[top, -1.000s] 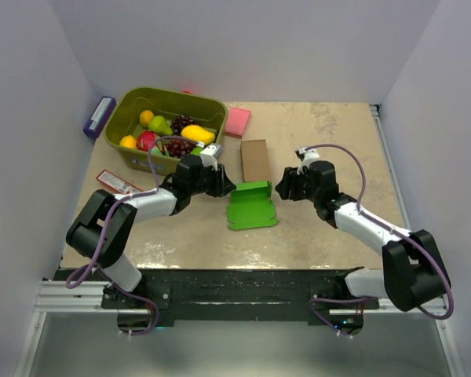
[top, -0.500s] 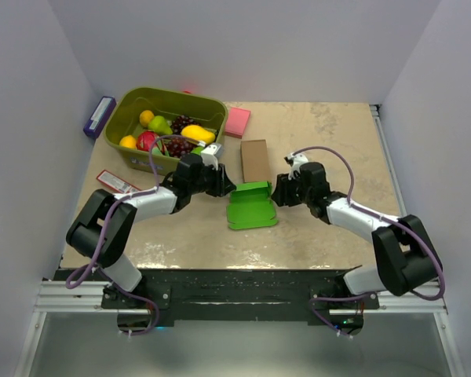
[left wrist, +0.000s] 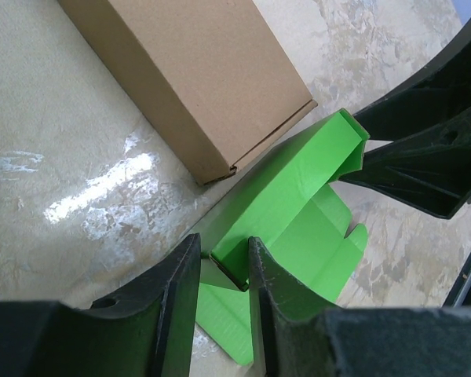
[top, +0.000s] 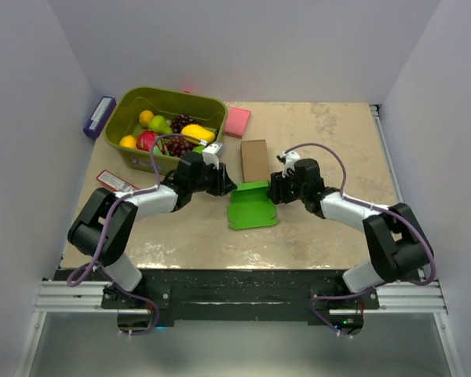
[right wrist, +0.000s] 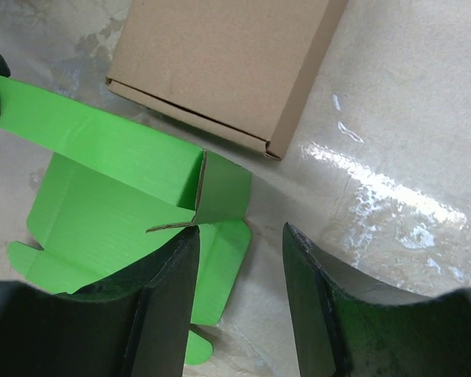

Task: Fold the paper box

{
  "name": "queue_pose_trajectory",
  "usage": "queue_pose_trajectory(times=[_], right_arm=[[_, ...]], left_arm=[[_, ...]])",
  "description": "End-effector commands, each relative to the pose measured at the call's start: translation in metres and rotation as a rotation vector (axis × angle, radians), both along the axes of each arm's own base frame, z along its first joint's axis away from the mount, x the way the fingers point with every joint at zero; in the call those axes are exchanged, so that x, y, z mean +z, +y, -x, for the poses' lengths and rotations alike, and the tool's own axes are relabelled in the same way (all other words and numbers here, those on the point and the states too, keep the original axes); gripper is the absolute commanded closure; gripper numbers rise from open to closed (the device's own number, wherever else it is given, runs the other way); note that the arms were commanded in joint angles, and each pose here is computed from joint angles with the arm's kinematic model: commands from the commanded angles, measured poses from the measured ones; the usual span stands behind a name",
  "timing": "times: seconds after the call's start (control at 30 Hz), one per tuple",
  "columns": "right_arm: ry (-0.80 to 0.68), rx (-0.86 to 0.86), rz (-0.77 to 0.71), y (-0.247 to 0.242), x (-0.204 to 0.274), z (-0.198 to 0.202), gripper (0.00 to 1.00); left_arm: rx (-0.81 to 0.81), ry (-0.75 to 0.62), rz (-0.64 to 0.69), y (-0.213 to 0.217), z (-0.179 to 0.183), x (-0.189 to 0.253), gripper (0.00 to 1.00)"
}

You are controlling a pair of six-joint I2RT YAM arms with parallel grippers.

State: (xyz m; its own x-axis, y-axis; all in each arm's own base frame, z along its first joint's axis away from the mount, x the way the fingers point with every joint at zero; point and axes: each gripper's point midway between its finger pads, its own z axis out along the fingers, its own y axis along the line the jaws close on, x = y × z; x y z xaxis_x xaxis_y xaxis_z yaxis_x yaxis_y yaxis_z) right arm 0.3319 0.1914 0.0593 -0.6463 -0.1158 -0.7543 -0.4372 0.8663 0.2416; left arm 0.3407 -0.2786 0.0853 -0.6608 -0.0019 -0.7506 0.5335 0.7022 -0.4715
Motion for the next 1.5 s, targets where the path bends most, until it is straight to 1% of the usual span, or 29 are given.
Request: queue_pose_trajectory(times=[0.0, 0.3, 0.43, 0.57, 0.6, 0.63, 0.83, 0.9, 0.97, 1.0, 1.03, 1.07, 1.1, 1.2, 1.27, 1.33, 1.4, 1.47], right_arm=[[-0.118, 0.059, -0.042, 0.019, 0.03, -0.025, 0.49], [-0.173, 0.1, -0.062, 0.03, 0.033, -0.037, 0.49], [-0.192, 0.111, -0.064, 0.034, 0.028, -0.04, 0.51], [-0.215, 0.108, -0.068, 0.036, 0.029, -0.045, 0.59], [-0.213, 0.106, -0.067, 0.037, 0.028, -0.045, 0.65], [-0.214, 0.102, -0.058, 0.037, 0.027, -0.045, 0.68], [-0.221, 0.077, -0.011, 0.037, 0.023, -0.043, 0.78], [-0.23, 0.027, 0.037, 0.031, 0.02, -0.045, 0.78], [-0.237, 0.018, 0.058, 0.036, 0.019, -0.042, 0.79], [-0.233, -0.014, 0.073, 0.034, 0.017, -0.043, 0.79], [-0.235, -0.021, 0.08, 0.037, 0.016, -0.042, 0.81], [-0.222, -0.042, 0.084, 0.037, 0.013, -0.041, 0.85], [-0.229, -0.088, 0.104, 0.032, 0.013, -0.045, 0.87], [-0.218, -0.151, 0.123, 0.03, 0.007, -0.044, 0.91], [-0.209, -0.189, 0.142, 0.026, 0.003, -0.043, 0.95], [-0.215, -0.216, 0.167, 0.025, 0.002, -0.043, 0.96], [-0.213, -0.227, 0.182, 0.028, 0.002, -0.042, 0.99], [-0.213, -0.26, 0.227, 0.023, -0.002, -0.042, 1.0]], left_arm=[[-0.025, 0.087, -0.095, 0.011, 0.013, -0.034, 0.67], [-0.028, 0.087, -0.098, 0.013, 0.013, -0.033, 0.68], [-0.027, 0.085, -0.101, 0.014, 0.012, -0.032, 0.68], [-0.027, 0.082, -0.099, 0.014, 0.013, -0.031, 0.68], [-0.027, 0.082, -0.099, 0.014, 0.013, -0.031, 0.68], [-0.028, 0.08, -0.099, 0.014, 0.013, -0.03, 0.68], [-0.029, 0.076, -0.09, 0.013, 0.012, -0.027, 0.68], [-0.028, 0.077, -0.09, 0.013, 0.013, -0.027, 0.68], [-0.031, 0.075, -0.081, 0.012, 0.013, -0.025, 0.69], [-0.034, 0.076, -0.077, 0.011, 0.013, -0.024, 0.69], [-0.034, 0.076, -0.075, 0.011, 0.013, -0.024, 0.69], [-0.033, 0.077, -0.072, 0.011, 0.013, -0.024, 0.69], [-0.034, 0.078, -0.07, 0.011, 0.014, -0.024, 0.69], [-0.035, 0.077, -0.067, 0.011, 0.015, -0.023, 0.69], [-0.034, 0.076, -0.063, 0.01, 0.015, -0.022, 0.69], [-0.035, 0.077, -0.059, 0.01, 0.015, -0.022, 0.69], [-0.037, 0.075, -0.051, 0.009, 0.015, -0.02, 0.69], [-0.034, 0.075, -0.049, 0.009, 0.015, -0.02, 0.69]])
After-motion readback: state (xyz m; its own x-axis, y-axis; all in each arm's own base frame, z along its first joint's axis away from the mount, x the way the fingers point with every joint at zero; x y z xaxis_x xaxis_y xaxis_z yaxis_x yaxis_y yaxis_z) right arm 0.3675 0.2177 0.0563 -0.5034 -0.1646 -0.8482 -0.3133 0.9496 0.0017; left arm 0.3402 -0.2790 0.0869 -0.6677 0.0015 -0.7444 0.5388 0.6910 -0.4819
